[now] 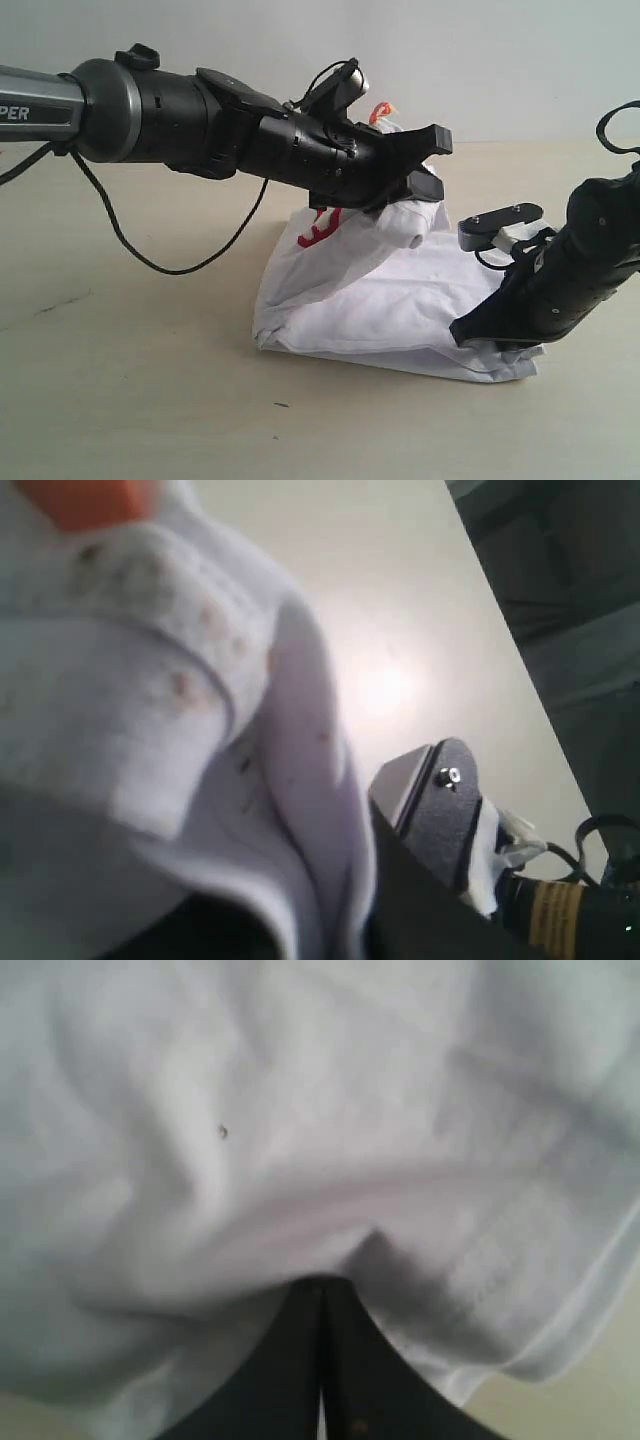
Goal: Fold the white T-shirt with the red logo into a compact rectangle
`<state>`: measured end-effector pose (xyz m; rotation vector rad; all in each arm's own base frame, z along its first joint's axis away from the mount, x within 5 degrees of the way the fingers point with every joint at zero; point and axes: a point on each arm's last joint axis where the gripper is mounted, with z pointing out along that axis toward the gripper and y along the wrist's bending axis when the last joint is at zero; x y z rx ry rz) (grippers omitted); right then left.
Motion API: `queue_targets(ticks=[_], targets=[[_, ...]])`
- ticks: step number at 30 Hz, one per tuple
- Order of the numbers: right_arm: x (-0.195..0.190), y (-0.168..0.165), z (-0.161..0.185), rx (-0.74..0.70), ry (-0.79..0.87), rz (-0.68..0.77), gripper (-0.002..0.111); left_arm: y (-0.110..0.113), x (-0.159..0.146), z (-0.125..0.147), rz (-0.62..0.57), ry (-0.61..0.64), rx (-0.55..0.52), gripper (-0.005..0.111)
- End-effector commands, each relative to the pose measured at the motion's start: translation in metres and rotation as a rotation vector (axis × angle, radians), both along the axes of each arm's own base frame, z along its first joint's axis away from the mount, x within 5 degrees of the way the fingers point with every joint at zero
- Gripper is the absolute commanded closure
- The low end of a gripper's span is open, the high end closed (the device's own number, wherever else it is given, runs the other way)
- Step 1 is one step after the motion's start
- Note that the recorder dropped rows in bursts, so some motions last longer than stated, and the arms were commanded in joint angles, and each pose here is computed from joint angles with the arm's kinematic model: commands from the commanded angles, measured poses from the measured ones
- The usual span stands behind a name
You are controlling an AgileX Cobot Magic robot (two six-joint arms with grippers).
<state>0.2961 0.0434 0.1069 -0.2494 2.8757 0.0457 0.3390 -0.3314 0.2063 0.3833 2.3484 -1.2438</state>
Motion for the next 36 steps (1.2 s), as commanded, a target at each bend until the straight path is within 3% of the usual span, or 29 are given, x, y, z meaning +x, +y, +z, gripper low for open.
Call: queue_targets(ticks=[1, 5, 7, 12, 17, 24, 27, 32, 36], targets=[[-0.005, 0.000, -0.006, 0.007, 0.050, -0.026, 0.108, -0.016, -0.005, -0.001, -0.024, -0.006, -0.016, 0.091], [-0.004, -0.002, 0.009, -0.002, -0.003, -0.022, 0.108, -0.020, -0.008, -0.009, -0.052, 0.037, -0.022, 0.043], [-0.004, -0.004, 0.019, -0.019, -0.038, -0.035, 0.108, -0.020, -0.008, -0.008, -0.044, 0.061, -0.033, 0.029], [-0.006, -0.011, 0.042, -0.074, -0.106, -0.062, 0.108, -0.016, -0.007, -0.009, -0.068, 0.059, -0.021, 0.032], [-0.011, -0.019, 0.069, -0.133, -0.194, -0.103, 0.108, 0.001, 0.003, -0.012, -0.111, 0.051, 0.017, 0.032], [-0.018, -0.022, 0.111, -0.114, -0.366, -0.159, 0.108, 0.033, 0.015, -0.025, -0.213, -0.003, 0.222, 0.032], [-0.017, -0.020, 0.113, -0.068, -0.392, -0.174, 0.108, 0.038, 0.015, -0.039, -0.259, -0.035, 0.334, 0.032], [-0.009, -0.010, 0.100, 0.023, -0.381, -0.157, 0.108, 0.037, 0.014, -0.061, -0.281, 0.022, 0.358, 0.032], [-0.003, -0.004, 0.082, 0.048, -0.329, -0.094, 0.108, 0.043, 0.008, -0.080, -0.365, 0.088, 0.447, 0.032]])
